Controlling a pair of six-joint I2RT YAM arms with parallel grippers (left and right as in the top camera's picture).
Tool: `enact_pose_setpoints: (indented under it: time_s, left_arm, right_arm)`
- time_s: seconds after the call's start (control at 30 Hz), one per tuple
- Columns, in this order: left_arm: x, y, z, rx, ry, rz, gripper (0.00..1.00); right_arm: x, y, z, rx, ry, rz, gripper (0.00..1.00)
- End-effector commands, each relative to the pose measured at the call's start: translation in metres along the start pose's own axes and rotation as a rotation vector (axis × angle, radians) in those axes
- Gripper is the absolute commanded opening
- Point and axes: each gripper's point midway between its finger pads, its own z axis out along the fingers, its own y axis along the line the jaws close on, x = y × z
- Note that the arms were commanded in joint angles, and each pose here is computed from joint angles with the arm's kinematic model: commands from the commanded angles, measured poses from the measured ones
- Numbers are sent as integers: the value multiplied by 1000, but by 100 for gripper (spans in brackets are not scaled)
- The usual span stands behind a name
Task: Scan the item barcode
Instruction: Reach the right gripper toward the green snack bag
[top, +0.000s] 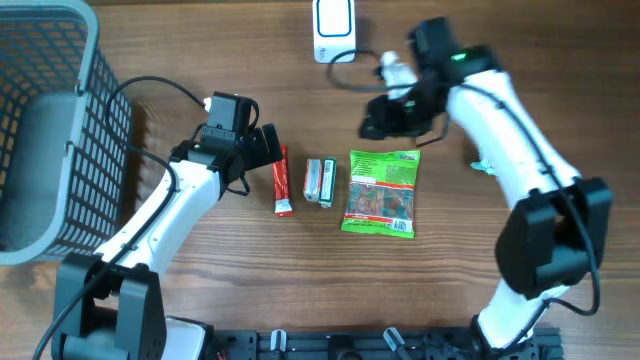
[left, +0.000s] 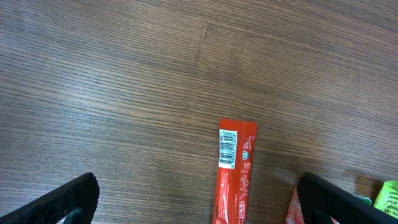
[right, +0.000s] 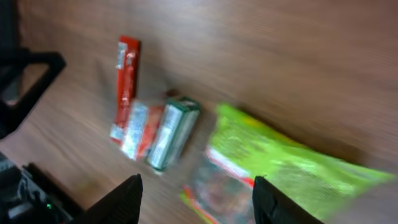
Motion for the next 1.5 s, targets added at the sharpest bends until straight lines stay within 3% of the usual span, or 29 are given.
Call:
enact_pose_setpoints:
  time_s: [0.0, 0.1, 0.23, 0.4, 0.8, 1.0, 1.33, 1.47]
  left_arm:
    - [-5, 5, -3, -19, -20, -5, 100]
    - [-6, 14, -3, -65, -31, -19, 100]
    - [-9, 38, -4, -131, -33, -147, 100]
    - [-10, 56, -3, -129, -5, -212, 100]
    - [-10, 56, -3, -115, 3, -221, 100]
    - [-10, 56, -3, -115, 3, -221, 100]
    - [-10, 55, -3, -113, 4, -221, 100]
    - [-10, 55, -3, -113, 4, -221, 100]
  right_arm:
    - [4, 16, 22, 136, -29, 111, 57]
    - [10, 33, 40, 163, -42, 134, 59]
    - [27, 57, 66, 156, -28, 91, 62]
    - [35, 57, 87, 219, -65, 105, 62]
    - [28, 67, 94, 421, -239, 51, 60]
    - [38, 68, 113, 393, -185, 80, 52]
    - [46, 63, 125, 401, -144, 106, 50]
    - [45, 61, 129, 405, -144, 99, 40]
